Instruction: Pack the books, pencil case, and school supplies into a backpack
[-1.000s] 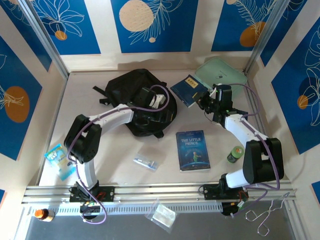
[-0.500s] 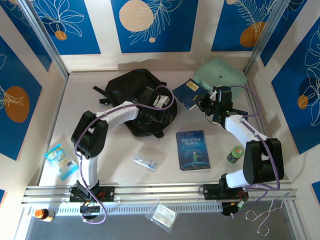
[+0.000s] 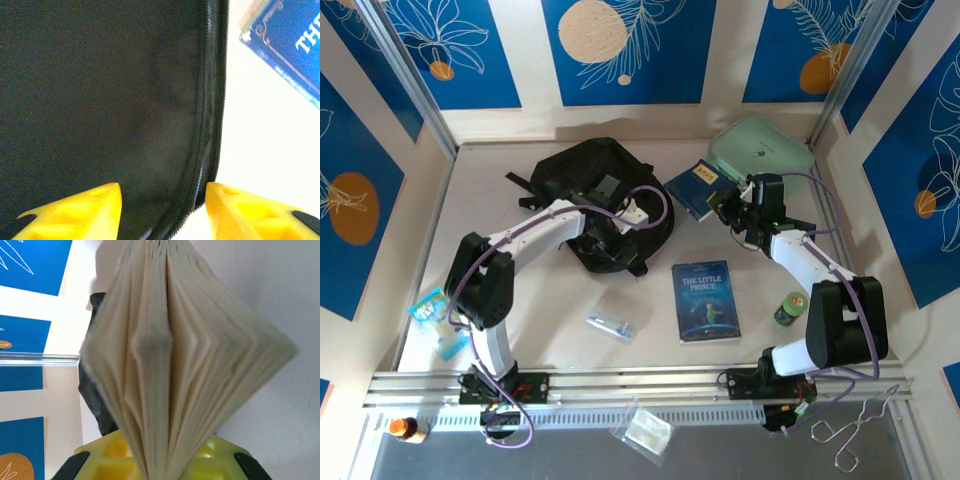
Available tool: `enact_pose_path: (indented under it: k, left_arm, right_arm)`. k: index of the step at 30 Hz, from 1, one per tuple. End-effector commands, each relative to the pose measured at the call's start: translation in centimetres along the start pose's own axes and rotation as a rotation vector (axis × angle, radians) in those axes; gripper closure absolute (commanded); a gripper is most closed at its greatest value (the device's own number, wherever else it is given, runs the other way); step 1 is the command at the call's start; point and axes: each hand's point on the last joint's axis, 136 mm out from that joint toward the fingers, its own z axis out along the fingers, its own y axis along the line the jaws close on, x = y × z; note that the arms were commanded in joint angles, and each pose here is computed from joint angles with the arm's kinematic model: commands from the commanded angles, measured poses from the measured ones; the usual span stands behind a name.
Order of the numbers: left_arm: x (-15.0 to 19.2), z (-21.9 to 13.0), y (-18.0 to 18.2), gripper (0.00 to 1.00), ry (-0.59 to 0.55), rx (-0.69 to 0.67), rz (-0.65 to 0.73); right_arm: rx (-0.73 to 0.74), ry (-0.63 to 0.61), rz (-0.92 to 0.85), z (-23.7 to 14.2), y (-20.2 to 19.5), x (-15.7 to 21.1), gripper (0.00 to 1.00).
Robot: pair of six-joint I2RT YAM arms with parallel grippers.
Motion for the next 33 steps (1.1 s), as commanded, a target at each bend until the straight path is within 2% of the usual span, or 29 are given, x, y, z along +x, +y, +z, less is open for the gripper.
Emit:
enact_pose_path:
  k: [1, 10, 14, 26, 30, 33]
  left_arm:
    - [1.9, -0.7, 0.0, 0.53, 0.075, -0.025, 0.127]
    - [1.2, 0.4, -0.6, 0.54, 0.094, 0.005, 0.222]
    - [1.3, 1.0, 0.1, 0.58, 0.115, -0.027, 0.242]
    - [0.5, 1.8, 2.3, 0.82, 0.126, -0.141, 0.26]
    - [-0.6, 0.4, 2.1, 0.91, 0.066, -0.148, 0.255]
    - [-1.9, -1.3, 2.1, 0.93, -0.014, -0.158, 0.239]
  right_arm:
    - [-0.056, -0.008, -0.018, -0.4, 1.5, -0.5, 0.93]
    - [-0.054, -0.007, -0.009, -0.4, 1.5, -0.4, 0.93]
    - [-0.058, -0.009, -0.004, -0.6, 1.7, -0.6, 0.93]
    - [-0.069, 0.009, 0.023, -0.3, 1.8, -0.5, 0.93]
    - [-0.058, 0.0, 0.018, -0.5, 1.6, -0.6, 0.93]
    - [-0.052, -0.013, 0.011, -0.9, 1.6, -0.8, 0.93]
